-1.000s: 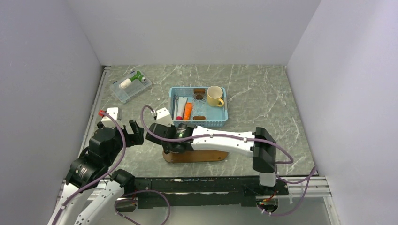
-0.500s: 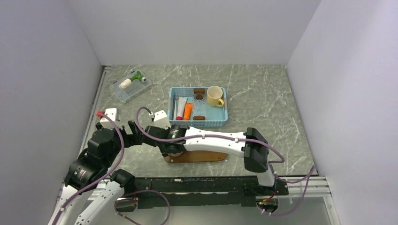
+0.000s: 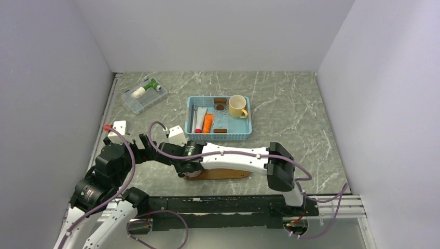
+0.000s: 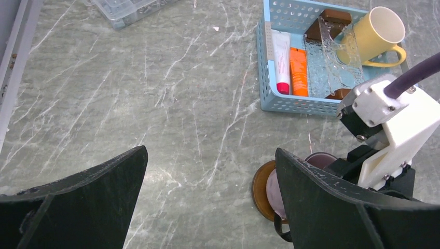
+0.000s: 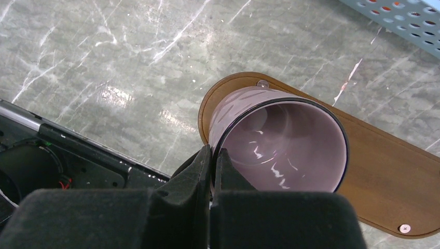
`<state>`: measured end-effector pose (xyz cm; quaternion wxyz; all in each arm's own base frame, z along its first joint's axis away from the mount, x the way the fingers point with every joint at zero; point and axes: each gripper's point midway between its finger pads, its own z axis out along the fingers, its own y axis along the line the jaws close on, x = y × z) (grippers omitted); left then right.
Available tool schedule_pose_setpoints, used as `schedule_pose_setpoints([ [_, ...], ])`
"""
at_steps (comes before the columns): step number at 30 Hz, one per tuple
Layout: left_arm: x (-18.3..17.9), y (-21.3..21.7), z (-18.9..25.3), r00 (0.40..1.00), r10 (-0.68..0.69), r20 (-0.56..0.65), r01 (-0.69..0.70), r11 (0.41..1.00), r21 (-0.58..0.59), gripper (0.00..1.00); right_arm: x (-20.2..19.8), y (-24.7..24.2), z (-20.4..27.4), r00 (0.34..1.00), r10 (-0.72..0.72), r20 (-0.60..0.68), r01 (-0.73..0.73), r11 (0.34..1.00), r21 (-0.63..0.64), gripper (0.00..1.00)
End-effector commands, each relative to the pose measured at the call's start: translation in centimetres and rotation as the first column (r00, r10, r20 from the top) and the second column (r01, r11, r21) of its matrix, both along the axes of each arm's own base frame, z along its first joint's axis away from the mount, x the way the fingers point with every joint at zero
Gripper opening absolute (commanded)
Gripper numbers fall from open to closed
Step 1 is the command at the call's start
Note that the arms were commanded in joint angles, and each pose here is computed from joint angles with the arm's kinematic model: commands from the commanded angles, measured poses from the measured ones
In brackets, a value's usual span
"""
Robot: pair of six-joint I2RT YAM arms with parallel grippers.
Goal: Prepare toiletry sets of a toothbrush and toothpaste on the tray
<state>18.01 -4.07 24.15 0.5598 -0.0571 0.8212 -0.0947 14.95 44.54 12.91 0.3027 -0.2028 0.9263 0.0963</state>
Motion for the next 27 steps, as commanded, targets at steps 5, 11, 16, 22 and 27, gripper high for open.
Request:
schedule_pose_setpoints([
  [5,-0.1,0.8,0.6,0.999,0.046,0.030,-0.045,0.999,-0.020,0.99,-0.1,1.1,2.0,1.000,-0.016,0.013,0.015,0.997,0.071,0.00],
  [11,-0.1,0.8,0.6,0.998,0.047,0.031,-0.047,0.999,-0.022,0.99,-0.3,1.2,1.7,1.000,-0.017,0.006,0.017,0.998,0.066,0.00],
  [16,-0.1,0.8,0.6,0.998,0.047,0.030,-0.047,0.999,-0.021,0.99,-0.2,1.1,1.3,1.000,-0.022,0.003,0.022,0.998,0.060,0.00],
  [22,-0.1,0.8,0.6,0.998,0.048,0.030,-0.047,0.999,-0.022,0.99,-0.2,0.9,0.6,1.000,-0.026,0.003,0.026,0.999,0.047,0.00],
  [27,-0.1,0.8,0.6,0.998,0.049,0.029,-0.048,0.999,-0.022,0.99,-0.2,1.0,0.1,1.000,-0.028,0.001,0.028,0.999,0.039,0.01],
])
